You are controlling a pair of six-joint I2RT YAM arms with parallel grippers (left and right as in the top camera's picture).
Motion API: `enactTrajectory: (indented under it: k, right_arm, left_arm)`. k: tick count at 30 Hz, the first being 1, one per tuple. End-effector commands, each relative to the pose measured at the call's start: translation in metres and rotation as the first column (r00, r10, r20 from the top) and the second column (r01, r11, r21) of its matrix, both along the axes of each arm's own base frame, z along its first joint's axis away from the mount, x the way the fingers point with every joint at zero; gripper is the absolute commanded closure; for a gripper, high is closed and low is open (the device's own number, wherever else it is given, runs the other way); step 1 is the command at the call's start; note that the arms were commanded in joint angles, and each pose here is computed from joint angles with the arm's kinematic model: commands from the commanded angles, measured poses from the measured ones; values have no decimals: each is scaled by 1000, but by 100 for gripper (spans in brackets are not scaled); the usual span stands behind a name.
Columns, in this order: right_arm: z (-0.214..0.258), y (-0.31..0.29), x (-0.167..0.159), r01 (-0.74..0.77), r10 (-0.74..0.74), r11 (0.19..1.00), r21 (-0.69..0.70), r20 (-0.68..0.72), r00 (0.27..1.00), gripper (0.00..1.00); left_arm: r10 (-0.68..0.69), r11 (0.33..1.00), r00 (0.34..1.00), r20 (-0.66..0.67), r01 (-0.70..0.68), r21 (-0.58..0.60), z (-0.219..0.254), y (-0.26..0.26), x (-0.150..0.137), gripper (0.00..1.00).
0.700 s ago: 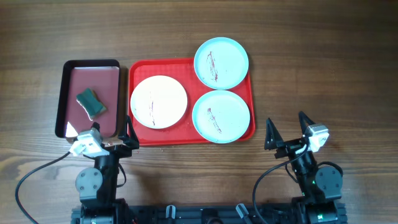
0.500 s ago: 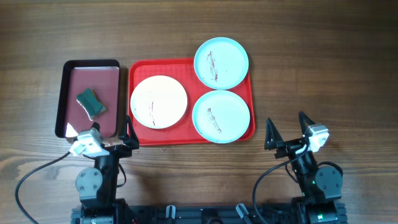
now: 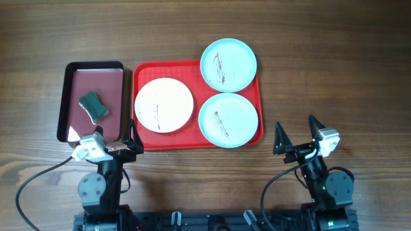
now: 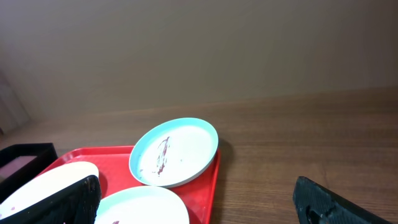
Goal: Clean dirty plates on tray and stack at the side
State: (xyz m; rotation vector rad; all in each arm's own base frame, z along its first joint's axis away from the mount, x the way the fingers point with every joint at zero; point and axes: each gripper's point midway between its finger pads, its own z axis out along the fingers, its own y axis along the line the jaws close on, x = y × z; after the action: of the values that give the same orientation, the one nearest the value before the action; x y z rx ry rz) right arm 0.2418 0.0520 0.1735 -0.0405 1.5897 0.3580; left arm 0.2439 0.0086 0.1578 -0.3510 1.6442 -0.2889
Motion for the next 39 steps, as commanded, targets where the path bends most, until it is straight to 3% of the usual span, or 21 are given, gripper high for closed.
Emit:
enactTrajectory:
  k: [1,39]
  right_arm:
    - [1,2,-1,-12,12,1000,-15,10,1000,0]
    - [1,2,-1,-12,12,1000,-15,10,1000,0]
  left_arm:
    - [-20,1000,1000,4,20,-3,-1,-4,0,0]
    - [-9,1000,1000,3,9,-2,-1,-2,0,0]
